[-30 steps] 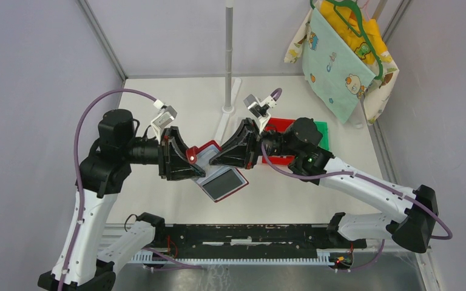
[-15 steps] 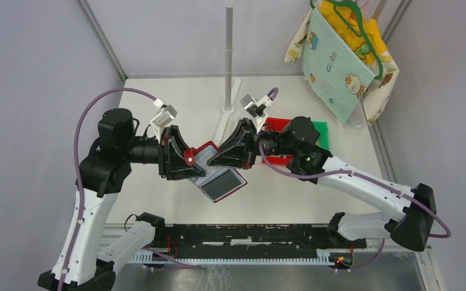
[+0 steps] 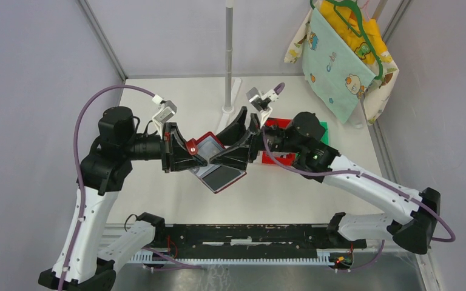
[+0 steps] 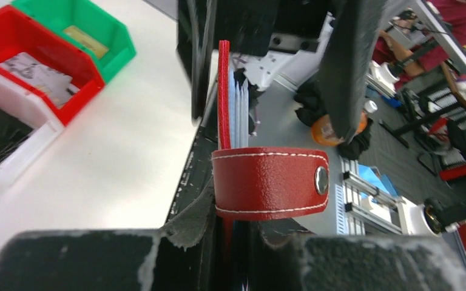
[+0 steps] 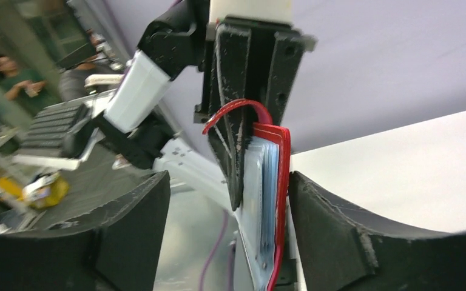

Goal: Take the credit cards out of the card holder
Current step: Open the card holder, then remove the credit card from the card holder.

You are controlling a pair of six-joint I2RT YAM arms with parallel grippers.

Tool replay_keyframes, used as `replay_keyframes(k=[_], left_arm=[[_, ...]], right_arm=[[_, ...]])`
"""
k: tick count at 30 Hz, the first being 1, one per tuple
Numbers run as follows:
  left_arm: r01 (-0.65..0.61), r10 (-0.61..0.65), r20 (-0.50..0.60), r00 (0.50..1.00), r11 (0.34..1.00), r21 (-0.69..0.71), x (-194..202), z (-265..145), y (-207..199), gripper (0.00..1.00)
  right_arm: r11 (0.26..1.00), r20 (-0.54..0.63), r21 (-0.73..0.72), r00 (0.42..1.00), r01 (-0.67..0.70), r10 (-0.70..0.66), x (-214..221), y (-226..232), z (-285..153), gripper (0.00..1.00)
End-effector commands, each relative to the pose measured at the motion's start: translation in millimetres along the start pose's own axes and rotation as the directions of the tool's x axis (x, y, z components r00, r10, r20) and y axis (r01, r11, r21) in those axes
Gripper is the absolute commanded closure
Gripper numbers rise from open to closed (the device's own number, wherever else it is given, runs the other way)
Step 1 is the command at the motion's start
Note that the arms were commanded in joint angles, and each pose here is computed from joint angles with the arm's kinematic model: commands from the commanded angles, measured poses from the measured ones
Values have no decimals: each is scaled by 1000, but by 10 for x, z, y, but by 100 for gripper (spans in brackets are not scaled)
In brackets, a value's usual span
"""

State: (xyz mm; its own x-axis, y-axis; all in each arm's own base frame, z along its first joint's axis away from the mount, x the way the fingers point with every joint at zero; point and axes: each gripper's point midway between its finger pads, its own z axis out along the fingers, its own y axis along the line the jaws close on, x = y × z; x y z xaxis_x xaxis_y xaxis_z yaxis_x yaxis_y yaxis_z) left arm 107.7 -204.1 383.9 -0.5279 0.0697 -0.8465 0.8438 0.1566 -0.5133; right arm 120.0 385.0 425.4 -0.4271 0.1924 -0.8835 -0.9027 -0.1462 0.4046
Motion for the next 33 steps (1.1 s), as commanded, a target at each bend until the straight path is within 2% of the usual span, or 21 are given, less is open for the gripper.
replay_keyframes(k=[1, 3, 5, 11, 16, 24, 33], left_arm=[[-57, 63, 59, 996, 994, -98, -180, -10, 128, 98], [-60, 70, 74, 995, 988, -140, -215, -16, 201, 98], [-68, 83, 84, 993, 984, -165, -252, -21, 244, 98], [-23, 46, 113, 993, 981, -195, -317, 2, 340, 98], [3, 20, 121, 993, 981, -192, -350, 19, 357, 98], [71, -60, 115, 991, 994, -88, -404, 82, 228, 98], [76, -75, 108, 991, 997, 0, -438, 69, 21, 93]], right_arm=[[975, 199, 186, 967, 120, -157, -766, 83, -338, 20], [960, 237, 249, 953, 128, -188, -898, 107, -488, 17], [963, 250, 241, 952, 118, -179, -913, 174, -541, 15], [999, 218, 22, 976, -24, 18, -459, 295, -463, 15], [992, 201, -29, 972, -122, 125, -141, 176, -444, 20], [984, 189, -35, 966, -174, 178, 7, -28, -322, 22], [978, 225, -60, 952, -198, 206, -37, -93, -252, 26]])
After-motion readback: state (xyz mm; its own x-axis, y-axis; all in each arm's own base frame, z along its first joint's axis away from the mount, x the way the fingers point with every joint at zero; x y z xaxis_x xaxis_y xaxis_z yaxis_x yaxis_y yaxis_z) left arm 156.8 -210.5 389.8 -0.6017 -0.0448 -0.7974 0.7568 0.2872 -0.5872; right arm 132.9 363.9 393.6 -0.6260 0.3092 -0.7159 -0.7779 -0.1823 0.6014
